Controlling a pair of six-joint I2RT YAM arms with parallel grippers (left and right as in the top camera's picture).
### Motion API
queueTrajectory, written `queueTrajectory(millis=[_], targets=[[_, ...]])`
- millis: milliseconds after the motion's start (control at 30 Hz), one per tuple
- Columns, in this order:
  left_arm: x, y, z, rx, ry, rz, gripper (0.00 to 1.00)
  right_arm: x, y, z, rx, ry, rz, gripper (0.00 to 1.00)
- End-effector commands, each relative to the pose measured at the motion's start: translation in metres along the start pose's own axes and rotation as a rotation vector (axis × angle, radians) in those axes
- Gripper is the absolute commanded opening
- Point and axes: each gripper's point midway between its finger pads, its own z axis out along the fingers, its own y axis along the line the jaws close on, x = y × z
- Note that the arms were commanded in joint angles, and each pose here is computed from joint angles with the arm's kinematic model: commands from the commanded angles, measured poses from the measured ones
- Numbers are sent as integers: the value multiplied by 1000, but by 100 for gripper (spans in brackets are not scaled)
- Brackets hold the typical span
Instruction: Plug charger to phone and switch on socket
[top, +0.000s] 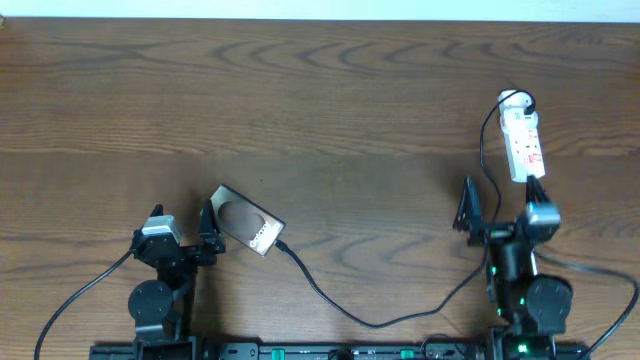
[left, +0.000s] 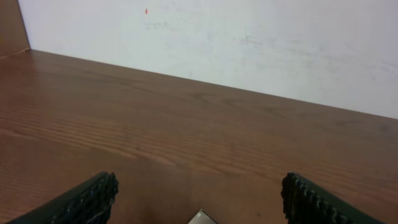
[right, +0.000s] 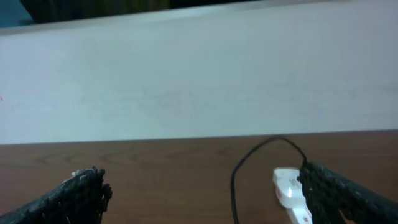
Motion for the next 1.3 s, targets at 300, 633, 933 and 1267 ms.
queueTrajectory(millis=[300, 633, 933, 1267], targets=[[15, 1, 0, 4, 48, 5, 86, 35, -11, -20, 46, 99, -55, 99], [15, 1, 0, 4, 48, 5, 86, 59, -25, -25, 107, 203, -95, 99], [15, 1, 0, 4, 49, 5, 86, 59, -30, -25, 116, 208, -179, 99], [15, 1, 0, 4, 48, 5, 86, 59, -29, -25, 107, 208, -186, 99]])
